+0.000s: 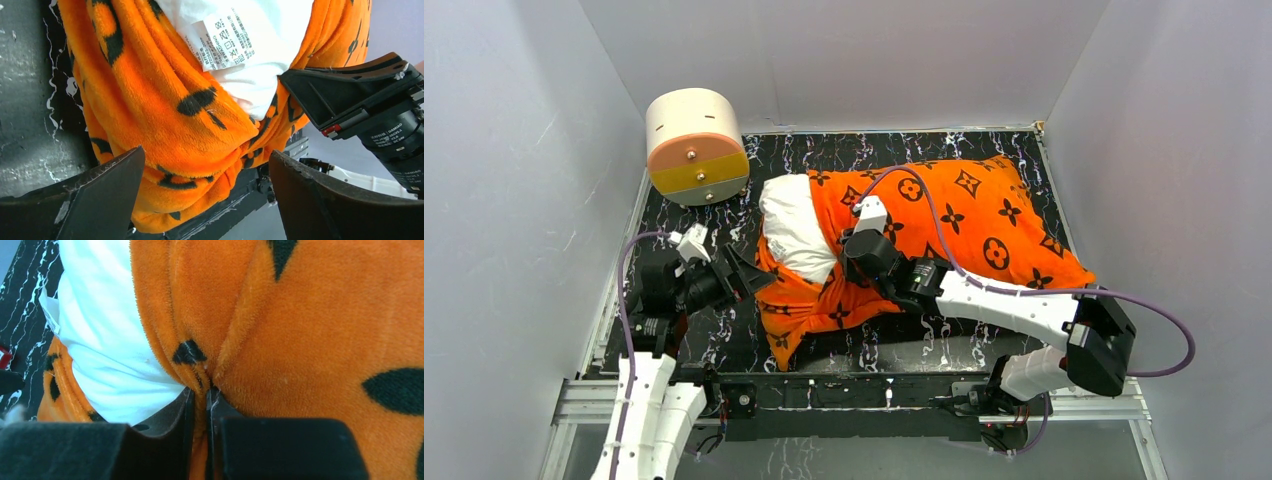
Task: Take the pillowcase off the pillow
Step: Remove the pillow from the pillowcase.
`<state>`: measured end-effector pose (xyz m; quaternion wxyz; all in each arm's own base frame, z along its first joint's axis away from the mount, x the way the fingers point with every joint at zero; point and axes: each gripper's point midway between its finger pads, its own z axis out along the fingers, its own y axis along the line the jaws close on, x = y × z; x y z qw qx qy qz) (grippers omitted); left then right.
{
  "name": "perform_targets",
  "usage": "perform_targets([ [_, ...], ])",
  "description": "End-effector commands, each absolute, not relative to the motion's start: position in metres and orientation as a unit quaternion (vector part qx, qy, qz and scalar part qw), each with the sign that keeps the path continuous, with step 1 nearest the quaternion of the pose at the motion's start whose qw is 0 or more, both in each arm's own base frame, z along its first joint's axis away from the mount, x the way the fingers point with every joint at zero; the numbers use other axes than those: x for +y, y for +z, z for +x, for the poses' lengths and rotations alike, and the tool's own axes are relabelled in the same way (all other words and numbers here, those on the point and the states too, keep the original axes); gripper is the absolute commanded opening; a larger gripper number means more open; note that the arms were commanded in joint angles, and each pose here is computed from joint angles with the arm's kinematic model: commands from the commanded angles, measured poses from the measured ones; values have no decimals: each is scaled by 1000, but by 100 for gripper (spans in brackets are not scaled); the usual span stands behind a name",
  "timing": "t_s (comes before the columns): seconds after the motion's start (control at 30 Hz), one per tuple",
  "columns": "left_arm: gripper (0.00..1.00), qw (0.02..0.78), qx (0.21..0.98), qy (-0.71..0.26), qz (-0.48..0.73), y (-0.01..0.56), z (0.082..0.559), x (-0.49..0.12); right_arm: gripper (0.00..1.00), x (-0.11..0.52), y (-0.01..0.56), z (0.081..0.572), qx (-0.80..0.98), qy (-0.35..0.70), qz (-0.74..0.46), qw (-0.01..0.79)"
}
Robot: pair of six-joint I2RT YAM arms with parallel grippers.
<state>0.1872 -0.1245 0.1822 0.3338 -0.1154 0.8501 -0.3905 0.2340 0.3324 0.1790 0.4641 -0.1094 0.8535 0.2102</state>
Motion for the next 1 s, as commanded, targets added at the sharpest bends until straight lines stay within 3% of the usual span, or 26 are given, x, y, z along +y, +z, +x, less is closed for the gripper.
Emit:
perform_targets([
  [0.0, 91, 298, 849, -400, -173, 170, 175, -126, 22, 320, 160, 225, 866, 192, -145, 439],
  [0.23, 89, 294, 849, -391, -201, 168, 186, -122, 38, 361, 203, 195, 835, 296, -221, 407],
  [0.3, 85, 288, 848, -397, -201, 166, 188, -125, 42, 376, 222, 184, 822, 307, -249, 411],
  [0.47, 79, 271, 842, -414, -214, 150, 189, -130, 55, 412, 248, 166, 807, 248, -305, 441],
  [0.6, 75, 272, 840, -416, -216, 144, 191, -133, 59, 432, 260, 190, 807, 185, -295, 476],
  [0.73, 72, 269, 844, -409, -219, 135, 194, -134, 72, 445, 265, 221, 800, 115, -276, 520],
  [0.8, 66, 262, 847, -406, -220, 128, 193, -137, 76, 452, 271, 235, 794, 93, -266, 539],
  [0.97, 29, 266, 846, -401, -230, 116, 189, -143, 82, 464, 275, 273, 797, 86, -232, 551],
])
